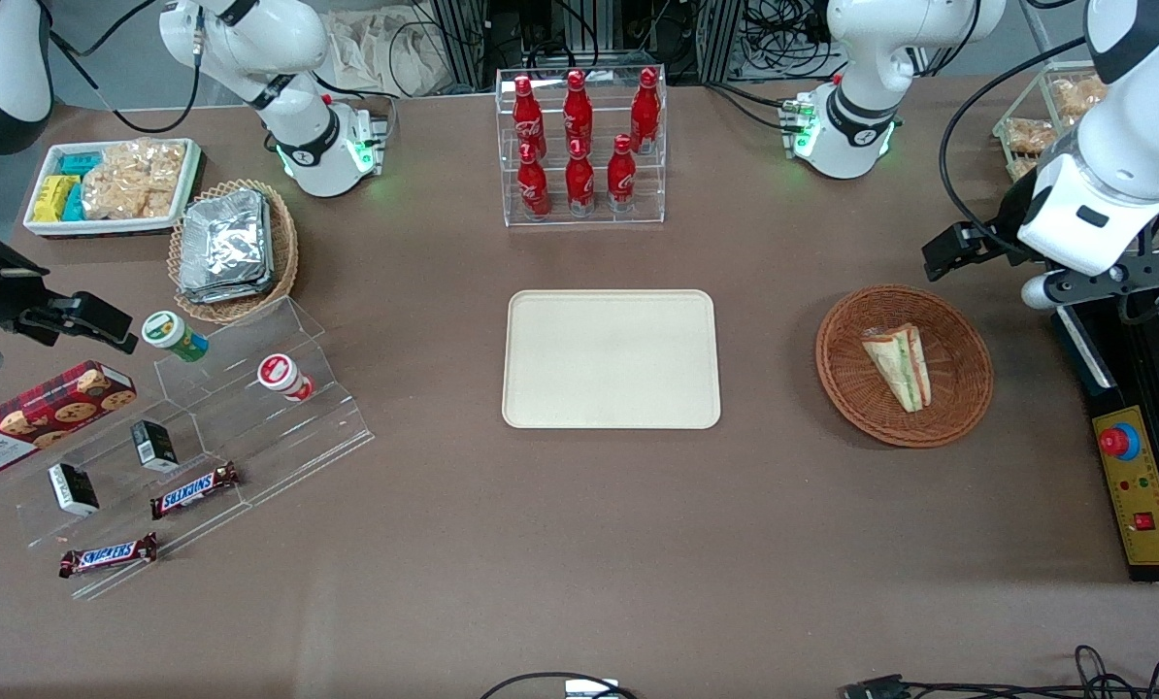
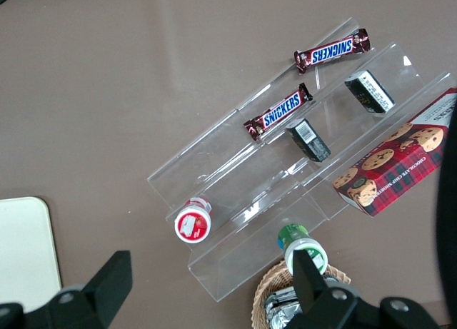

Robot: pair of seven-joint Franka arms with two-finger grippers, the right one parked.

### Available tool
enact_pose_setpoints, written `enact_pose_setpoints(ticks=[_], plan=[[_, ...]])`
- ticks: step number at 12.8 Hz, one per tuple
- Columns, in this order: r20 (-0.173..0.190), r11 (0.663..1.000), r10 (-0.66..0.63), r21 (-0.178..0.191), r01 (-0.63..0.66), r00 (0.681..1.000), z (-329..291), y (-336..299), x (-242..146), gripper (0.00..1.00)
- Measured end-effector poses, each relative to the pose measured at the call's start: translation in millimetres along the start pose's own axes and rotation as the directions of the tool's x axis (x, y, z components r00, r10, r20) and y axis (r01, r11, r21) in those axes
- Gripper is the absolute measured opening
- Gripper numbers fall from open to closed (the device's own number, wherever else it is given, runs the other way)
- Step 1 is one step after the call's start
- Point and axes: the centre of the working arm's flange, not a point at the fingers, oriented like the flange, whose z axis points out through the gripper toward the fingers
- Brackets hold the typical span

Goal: Place sandwich from basket to tray
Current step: 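Move the left gripper down over the wrapped sandwich in the wicker basket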

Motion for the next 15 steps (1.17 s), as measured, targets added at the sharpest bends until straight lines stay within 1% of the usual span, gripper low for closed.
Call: enact_pose_setpoints(ticks=[5, 7, 8, 9, 10, 11, 12, 13, 15], plan=[[0.004, 1.000, 0.003, 0.002, -0.003, 1.000, 0.4, 1.0, -0.8, 1.00], [0.013, 1.000, 0.002, 0.009, -0.002, 1.000, 2.6, 0.4, -1.1, 1.00], [0.020, 0.999, -0.003, 0.034, 0.002, 1.000, 9.3, -2.7, 0.2, 1.00], [0.029, 0.997, -0.012, 0.071, 0.010, 1.000, 19.6, -9.4, 2.9, 1.00], [0.038, 0.995, -0.021, 0.096, 0.018, 0.999, 31.7, -16.1, 5.7, 1.00], [0.037, 0.994, -0.027, 0.109, 0.023, 0.999, 45.5, -21.0, 8.2, 1.00], [0.023, 0.993, -0.031, 0.119, 0.028, 0.999, 62.6, -26.8, 9.2, 1.00], [-0.005, 0.993, -0.039, 0.116, 0.039, 0.999, 83.4, -37.3, 7.8, 1.00], [-0.069, 0.995, -0.050, 0.087, 0.056, 0.996, 129.6, -57.8, -6.6, 1.00]])
